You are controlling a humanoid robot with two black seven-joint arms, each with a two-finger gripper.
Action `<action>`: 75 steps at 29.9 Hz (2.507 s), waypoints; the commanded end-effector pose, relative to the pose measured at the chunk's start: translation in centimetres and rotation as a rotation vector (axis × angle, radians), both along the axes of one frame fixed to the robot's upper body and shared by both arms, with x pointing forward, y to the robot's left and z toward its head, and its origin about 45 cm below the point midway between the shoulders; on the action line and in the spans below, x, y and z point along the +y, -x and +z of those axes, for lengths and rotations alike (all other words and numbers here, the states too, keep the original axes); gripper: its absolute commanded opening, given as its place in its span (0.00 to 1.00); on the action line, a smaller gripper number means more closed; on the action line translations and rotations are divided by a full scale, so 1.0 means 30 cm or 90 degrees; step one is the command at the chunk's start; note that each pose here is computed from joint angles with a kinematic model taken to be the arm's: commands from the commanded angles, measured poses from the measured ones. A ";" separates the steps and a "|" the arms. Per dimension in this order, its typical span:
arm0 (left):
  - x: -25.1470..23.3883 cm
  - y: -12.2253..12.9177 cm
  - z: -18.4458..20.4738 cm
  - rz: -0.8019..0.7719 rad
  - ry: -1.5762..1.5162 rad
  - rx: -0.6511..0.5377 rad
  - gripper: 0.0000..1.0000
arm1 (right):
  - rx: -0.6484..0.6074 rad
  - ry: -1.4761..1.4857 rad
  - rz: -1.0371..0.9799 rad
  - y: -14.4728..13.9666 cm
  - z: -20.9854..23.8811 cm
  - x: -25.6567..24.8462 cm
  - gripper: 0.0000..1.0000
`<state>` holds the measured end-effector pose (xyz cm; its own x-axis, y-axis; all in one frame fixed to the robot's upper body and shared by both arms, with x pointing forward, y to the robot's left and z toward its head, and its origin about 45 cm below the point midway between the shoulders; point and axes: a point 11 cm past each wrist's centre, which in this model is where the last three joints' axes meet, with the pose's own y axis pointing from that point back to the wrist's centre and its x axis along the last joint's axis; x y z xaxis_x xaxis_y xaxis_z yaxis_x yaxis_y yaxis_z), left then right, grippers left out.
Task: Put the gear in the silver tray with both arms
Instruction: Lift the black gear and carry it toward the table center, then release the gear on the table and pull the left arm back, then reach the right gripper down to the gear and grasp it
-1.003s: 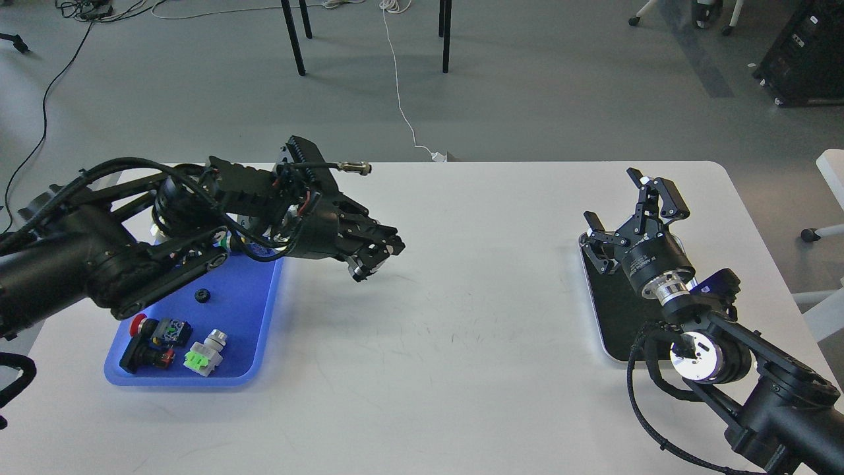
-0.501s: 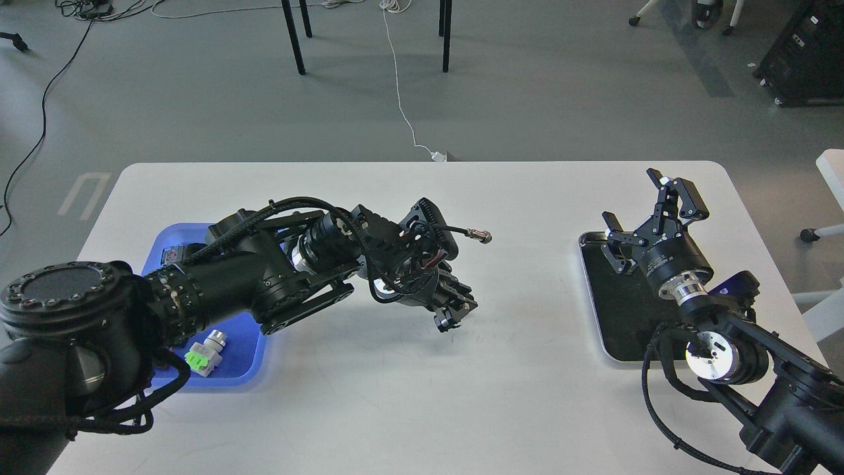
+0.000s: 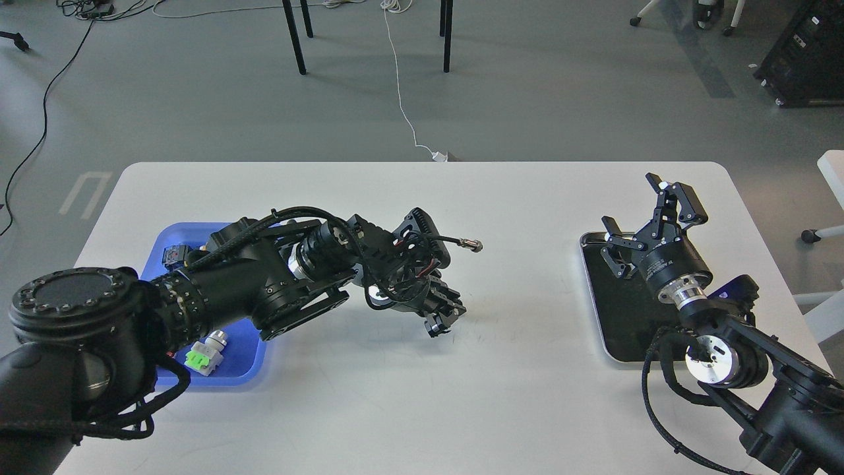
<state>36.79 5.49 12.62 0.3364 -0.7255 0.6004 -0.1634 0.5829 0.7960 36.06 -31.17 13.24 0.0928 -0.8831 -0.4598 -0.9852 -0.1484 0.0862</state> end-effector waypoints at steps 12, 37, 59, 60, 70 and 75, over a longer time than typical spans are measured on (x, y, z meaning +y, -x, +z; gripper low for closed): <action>0.038 -0.083 0.272 0.083 0.234 0.009 0.91 | -0.008 0.023 0.017 -0.002 0.021 -0.012 0.99; 0.746 0.204 0.087 0.907 1.075 0.208 0.99 | -0.269 0.749 0.740 -0.026 0.219 0.340 0.99; 0.890 0.170 0.181 0.904 1.295 0.379 0.99 | -0.500 1.193 1.121 -0.027 0.058 0.587 0.92; 0.889 0.170 0.181 0.903 1.295 0.380 0.99 | -0.499 1.198 1.120 -0.031 0.055 0.587 0.91; 0.887 0.170 0.180 0.903 1.296 0.382 0.99 | -0.512 1.214 1.117 -0.040 0.023 0.615 0.74; 0.887 0.170 0.180 0.903 1.296 0.382 0.99 | -0.520 1.223 1.115 -0.046 0.018 0.630 0.74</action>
<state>31.68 32.07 18.01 0.1771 0.9277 -0.3286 -0.9765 0.1241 -0.1759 37.34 -12.47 13.81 0.3377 0.7551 0.5620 -0.1401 -0.5501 0.8233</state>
